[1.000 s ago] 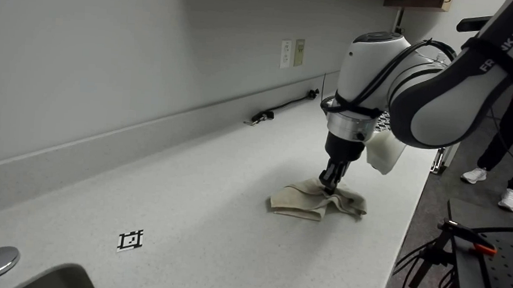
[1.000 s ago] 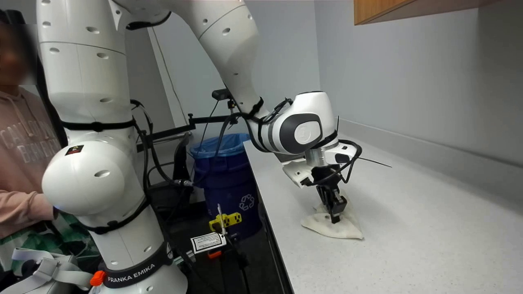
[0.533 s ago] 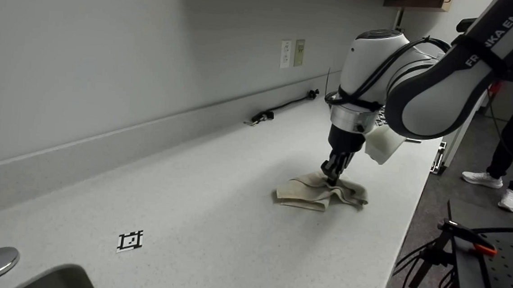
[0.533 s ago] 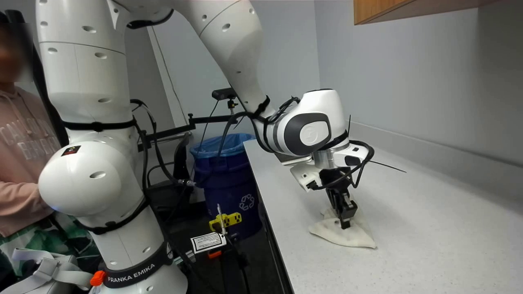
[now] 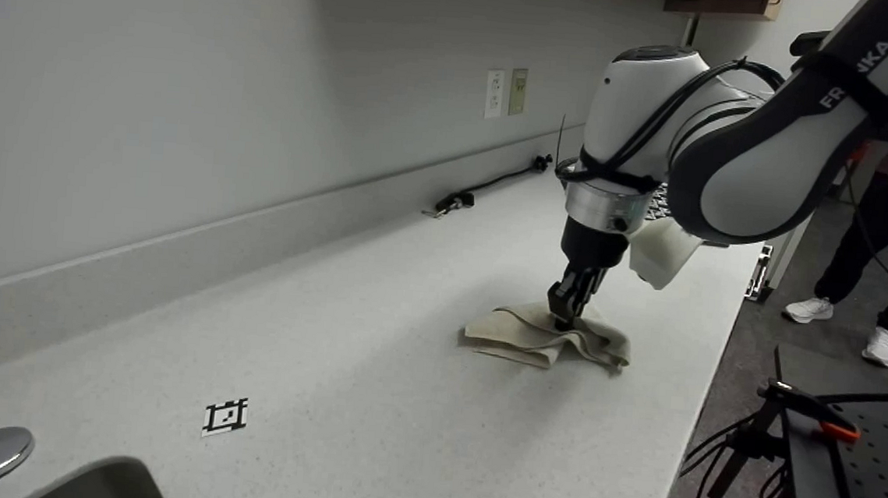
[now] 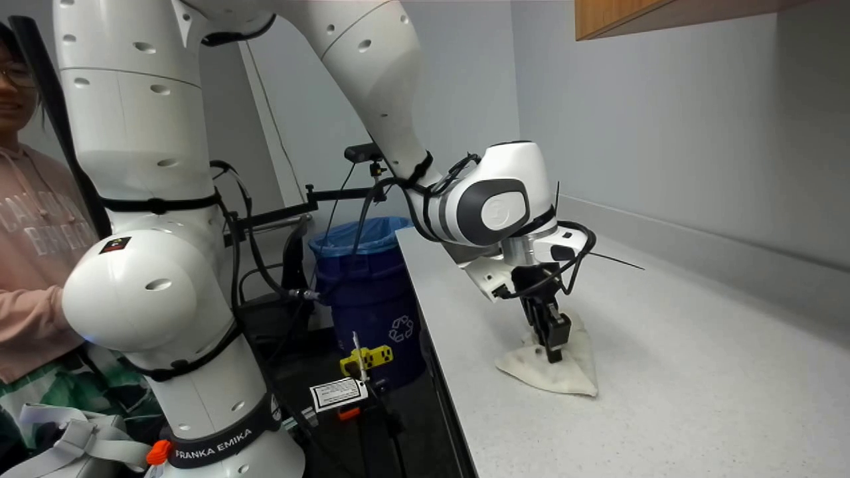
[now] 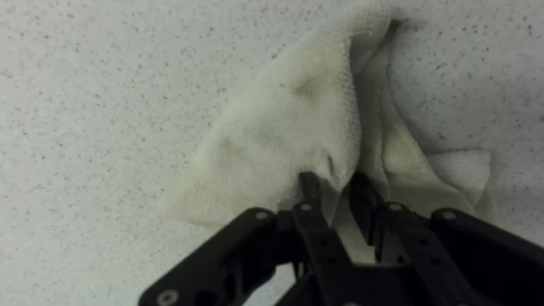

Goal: Wipe the counter with the cloth

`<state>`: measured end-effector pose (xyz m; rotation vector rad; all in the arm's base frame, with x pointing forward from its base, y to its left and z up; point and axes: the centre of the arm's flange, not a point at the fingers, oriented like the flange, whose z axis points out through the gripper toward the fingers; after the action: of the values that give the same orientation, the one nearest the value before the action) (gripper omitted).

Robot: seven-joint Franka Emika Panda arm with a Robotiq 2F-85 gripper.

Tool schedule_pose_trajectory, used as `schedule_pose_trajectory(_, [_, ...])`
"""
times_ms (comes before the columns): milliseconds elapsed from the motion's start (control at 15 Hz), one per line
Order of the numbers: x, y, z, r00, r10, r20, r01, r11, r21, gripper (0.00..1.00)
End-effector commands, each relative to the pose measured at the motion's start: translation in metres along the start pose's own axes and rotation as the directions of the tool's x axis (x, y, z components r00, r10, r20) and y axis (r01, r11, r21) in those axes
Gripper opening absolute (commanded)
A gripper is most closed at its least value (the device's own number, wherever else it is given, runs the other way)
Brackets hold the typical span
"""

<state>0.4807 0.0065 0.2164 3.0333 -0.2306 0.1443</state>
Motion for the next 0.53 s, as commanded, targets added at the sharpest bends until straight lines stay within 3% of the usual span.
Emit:
schedule_pose_trajectory(0, [-0.001, 0.006, -0.021, 1.0, -0.028, 0.004, 0.028, 1.0, -0.009, 0.59])
schedule_pose_trajectory(333, [-0.008, 0.02, -0.055, 1.0, -0.028, 0.013, 0.028, 1.0, -0.011, 0.96])
schedule_pose_trajectory(467, [-0.01, 0.027, -0.071, 0.999, -0.039, 0.014, 0.039, 0.999, -0.013, 1.0])
